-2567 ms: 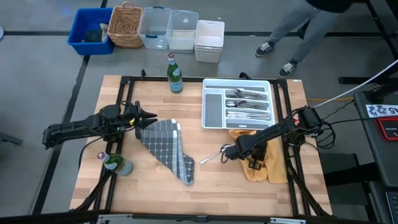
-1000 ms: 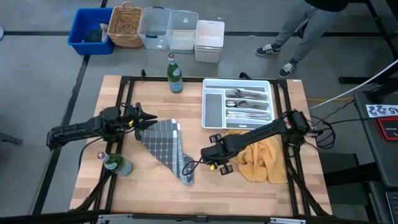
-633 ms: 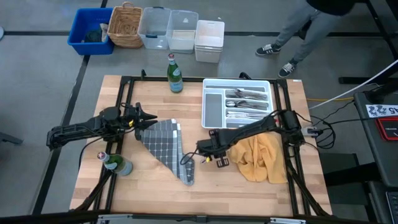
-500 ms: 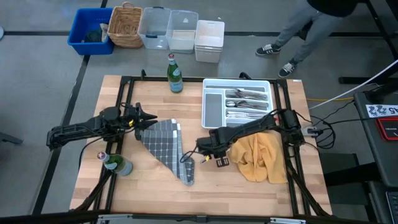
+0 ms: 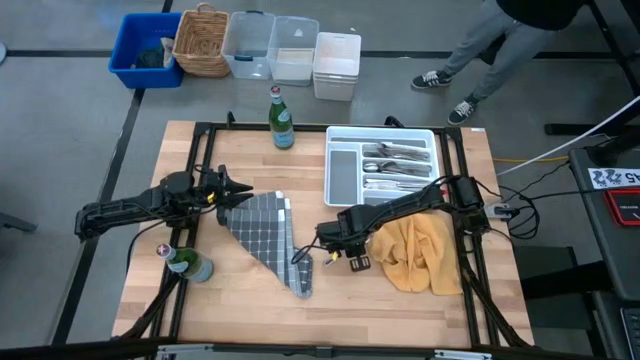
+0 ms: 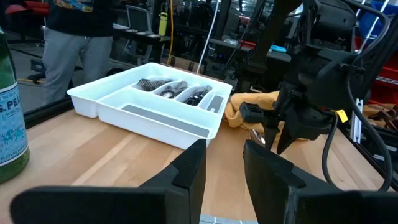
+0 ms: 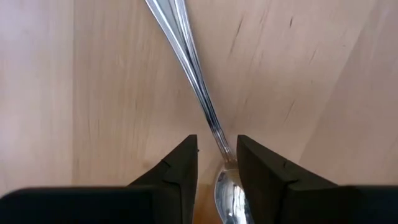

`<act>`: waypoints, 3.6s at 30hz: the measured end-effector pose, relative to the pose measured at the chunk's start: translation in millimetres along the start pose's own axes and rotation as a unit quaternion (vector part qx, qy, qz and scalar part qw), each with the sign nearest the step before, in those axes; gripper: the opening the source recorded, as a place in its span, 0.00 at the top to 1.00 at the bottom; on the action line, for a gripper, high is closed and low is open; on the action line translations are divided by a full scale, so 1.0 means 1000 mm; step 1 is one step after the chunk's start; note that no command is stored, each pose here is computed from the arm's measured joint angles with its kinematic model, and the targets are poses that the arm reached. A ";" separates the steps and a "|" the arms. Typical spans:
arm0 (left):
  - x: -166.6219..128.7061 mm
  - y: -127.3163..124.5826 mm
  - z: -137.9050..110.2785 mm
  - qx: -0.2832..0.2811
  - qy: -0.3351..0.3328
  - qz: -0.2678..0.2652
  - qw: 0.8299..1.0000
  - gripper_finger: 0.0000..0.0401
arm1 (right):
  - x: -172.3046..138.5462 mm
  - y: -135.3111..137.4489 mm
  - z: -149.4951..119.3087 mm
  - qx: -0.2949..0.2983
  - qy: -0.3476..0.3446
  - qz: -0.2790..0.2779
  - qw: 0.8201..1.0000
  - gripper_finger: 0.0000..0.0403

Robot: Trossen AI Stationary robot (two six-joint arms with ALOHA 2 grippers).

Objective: Sort silverware
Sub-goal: Put the silver spoon into the cutlery tray

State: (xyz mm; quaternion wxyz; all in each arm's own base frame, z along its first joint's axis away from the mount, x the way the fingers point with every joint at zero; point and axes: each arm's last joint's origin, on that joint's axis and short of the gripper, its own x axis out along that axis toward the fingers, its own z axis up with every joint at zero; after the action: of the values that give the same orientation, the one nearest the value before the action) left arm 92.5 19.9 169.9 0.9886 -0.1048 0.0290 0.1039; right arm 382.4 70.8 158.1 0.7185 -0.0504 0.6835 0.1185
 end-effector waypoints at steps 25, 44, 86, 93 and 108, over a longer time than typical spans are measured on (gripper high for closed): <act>0.000 0.000 0.000 0.000 0.001 0.000 1.000 0.76 | 0.013 -0.002 0.003 0.098 0.017 0.002 0.995 0.97; 0.000 0.000 0.000 -0.017 0.000 0.000 1.000 0.76 | -0.058 0.003 0.026 0.193 -0.003 0.026 0.981 0.98; 0.006 -0.003 0.031 -0.209 -0.167 0.004 0.964 0.76 | -0.187 -0.118 0.090 0.441 -0.611 -0.138 0.643 0.97; 0.019 -0.006 0.039 -0.168 -0.197 0.028 0.966 0.76 | -0.190 -0.124 0.088 0.449 -0.621 -0.146 0.626 0.98; 0.058 -0.016 0.070 -0.075 -0.174 0.089 0.978 0.76 | -0.193 -0.124 0.089 0.452 -0.632 -0.151 0.611 0.97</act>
State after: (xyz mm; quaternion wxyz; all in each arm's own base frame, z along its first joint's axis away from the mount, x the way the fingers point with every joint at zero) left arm 155.2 31.4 237.1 0.9547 -0.1561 -0.1418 0.2098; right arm 491.0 -48.3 344.5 0.9118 0.2657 0.0095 -0.3130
